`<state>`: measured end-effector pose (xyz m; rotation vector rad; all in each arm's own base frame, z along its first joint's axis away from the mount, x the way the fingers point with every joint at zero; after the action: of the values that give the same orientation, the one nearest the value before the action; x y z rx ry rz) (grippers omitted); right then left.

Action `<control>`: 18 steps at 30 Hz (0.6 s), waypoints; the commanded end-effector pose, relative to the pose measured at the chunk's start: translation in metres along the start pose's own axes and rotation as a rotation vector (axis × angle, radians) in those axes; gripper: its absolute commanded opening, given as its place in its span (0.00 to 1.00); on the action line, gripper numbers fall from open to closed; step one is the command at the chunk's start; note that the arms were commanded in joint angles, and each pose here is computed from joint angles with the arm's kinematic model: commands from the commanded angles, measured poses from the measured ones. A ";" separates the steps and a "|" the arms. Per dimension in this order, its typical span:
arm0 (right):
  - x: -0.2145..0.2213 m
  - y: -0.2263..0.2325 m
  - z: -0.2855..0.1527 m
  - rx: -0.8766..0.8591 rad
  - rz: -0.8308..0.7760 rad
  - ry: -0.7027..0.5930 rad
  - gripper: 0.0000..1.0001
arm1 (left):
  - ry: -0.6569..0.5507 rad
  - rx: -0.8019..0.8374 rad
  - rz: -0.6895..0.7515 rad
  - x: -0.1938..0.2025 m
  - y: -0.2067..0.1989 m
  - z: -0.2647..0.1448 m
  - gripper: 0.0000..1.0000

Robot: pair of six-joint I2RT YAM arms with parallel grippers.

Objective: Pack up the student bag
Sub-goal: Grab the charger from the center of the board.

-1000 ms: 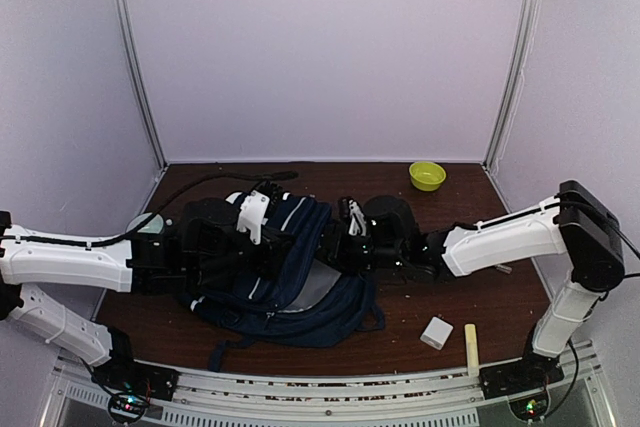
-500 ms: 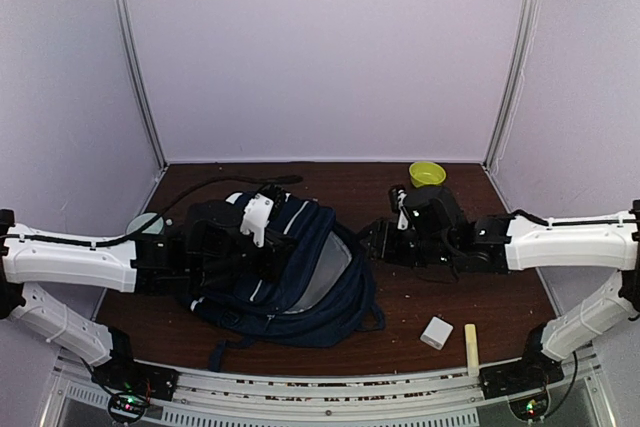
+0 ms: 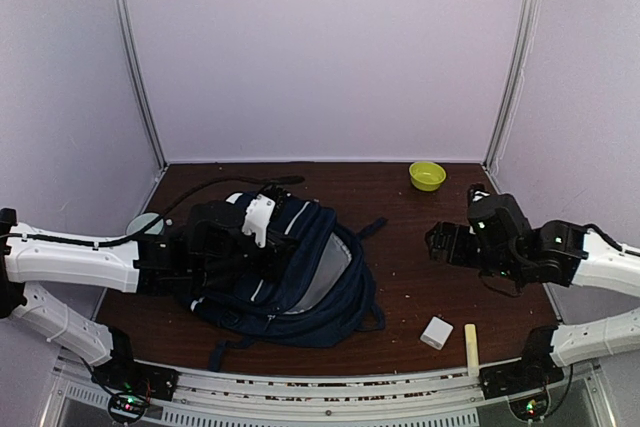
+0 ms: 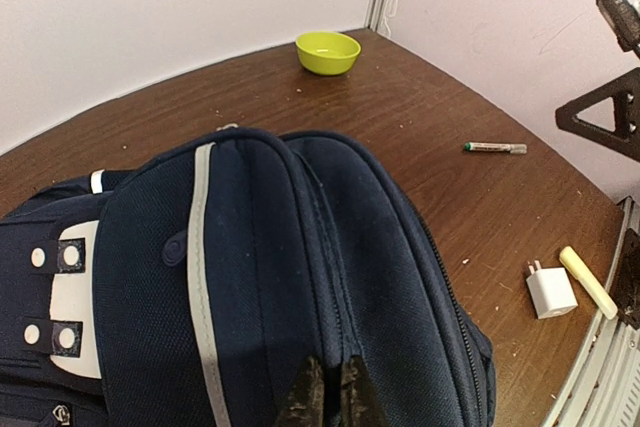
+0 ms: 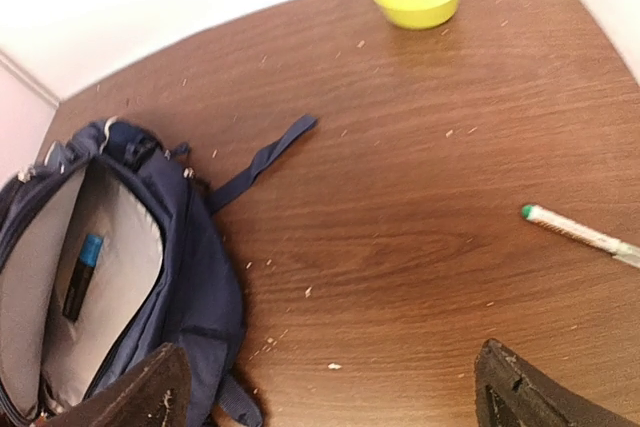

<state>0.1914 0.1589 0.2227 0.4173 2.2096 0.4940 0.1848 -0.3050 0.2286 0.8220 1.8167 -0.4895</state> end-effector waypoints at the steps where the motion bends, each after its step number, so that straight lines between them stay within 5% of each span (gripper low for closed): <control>1: -0.014 -0.035 -0.014 0.102 0.055 -0.126 1.00 | -0.126 0.019 -0.025 -0.028 -0.004 -0.002 0.00; 9: -0.008 -0.083 -0.025 0.118 0.311 -0.194 1.00 | -0.128 0.027 -0.024 -0.029 -0.004 -0.002 0.00; 18: -0.007 -0.077 -0.031 0.153 0.243 -0.071 1.00 | -0.124 0.037 -0.023 -0.028 -0.006 0.000 0.00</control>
<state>0.1632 0.0808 0.2021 0.7910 2.0889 0.4572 0.1853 -0.3062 0.2278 0.8219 1.8155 -0.4915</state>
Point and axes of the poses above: each gripper's point midway between its finger pads, its own z axis out along the fingers, its own y axis along the line the jaws close on, x = y × z, the point moved 6 cm from there along -z, back along the fingers, and after that the axes turned 13 degrees about z, right-handed, at the moved point
